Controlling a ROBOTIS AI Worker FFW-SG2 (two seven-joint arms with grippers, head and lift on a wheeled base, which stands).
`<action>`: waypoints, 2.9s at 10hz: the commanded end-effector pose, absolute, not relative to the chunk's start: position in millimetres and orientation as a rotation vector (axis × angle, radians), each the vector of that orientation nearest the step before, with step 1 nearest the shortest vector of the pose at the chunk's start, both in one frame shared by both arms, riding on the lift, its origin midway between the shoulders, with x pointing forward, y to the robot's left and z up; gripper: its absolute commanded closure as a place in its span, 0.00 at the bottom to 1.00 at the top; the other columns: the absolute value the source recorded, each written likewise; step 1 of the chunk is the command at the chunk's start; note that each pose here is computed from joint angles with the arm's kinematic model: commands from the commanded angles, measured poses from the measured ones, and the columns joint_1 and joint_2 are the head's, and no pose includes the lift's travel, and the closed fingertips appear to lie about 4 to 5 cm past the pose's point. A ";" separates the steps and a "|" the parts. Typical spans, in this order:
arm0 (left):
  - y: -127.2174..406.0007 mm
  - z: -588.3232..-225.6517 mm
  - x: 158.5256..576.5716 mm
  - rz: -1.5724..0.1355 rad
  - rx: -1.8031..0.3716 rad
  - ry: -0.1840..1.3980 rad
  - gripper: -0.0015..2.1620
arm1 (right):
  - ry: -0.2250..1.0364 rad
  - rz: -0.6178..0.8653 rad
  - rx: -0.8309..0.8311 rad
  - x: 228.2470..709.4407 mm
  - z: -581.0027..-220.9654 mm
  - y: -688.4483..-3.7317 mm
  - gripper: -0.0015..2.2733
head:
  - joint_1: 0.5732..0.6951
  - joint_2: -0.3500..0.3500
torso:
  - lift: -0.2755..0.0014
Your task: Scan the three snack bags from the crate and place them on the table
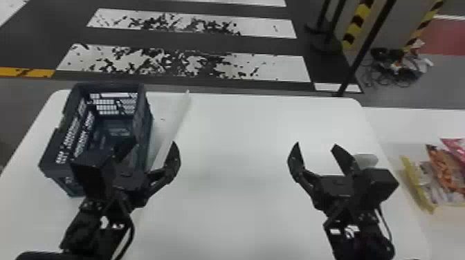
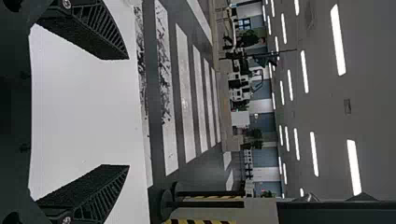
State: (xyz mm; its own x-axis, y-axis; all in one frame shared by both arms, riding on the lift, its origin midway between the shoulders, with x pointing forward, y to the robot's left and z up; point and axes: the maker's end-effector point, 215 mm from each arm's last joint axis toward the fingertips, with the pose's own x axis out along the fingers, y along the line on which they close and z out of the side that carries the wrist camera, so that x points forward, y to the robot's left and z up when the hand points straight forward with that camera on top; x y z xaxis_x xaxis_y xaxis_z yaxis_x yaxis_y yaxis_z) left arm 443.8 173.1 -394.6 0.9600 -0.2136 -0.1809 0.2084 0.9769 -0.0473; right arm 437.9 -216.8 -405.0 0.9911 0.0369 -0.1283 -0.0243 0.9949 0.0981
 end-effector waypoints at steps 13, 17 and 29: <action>177.5 -395.2 437.4 -0.209 -0.024 0.182 0.02 | 0.112 0.027 0.106 416.6 -406.7 -220.3 0.03 | 1.00 0.42 | 0.77; 176.5 -396.9 437.0 -0.210 -0.026 0.186 0.02 | 0.123 0.029 0.107 415.4 -410.2 -218.0 0.03 | 1.00 0.42 | 0.77; 176.0 -396.1 437.5 -0.211 -0.034 0.185 0.02 | 0.124 0.042 0.112 414.2 -407.9 -208.2 0.03 | 1.00 0.43 | 0.77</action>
State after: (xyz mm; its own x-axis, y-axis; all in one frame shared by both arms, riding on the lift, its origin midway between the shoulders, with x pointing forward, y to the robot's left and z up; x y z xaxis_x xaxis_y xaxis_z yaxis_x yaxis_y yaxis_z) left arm 437.4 175.7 -396.0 0.9607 -0.2126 -0.1786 0.2062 0.9770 -0.0535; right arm 413.7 -208.6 -408.4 0.9913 0.0479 -0.1222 -0.0339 0.9929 0.1139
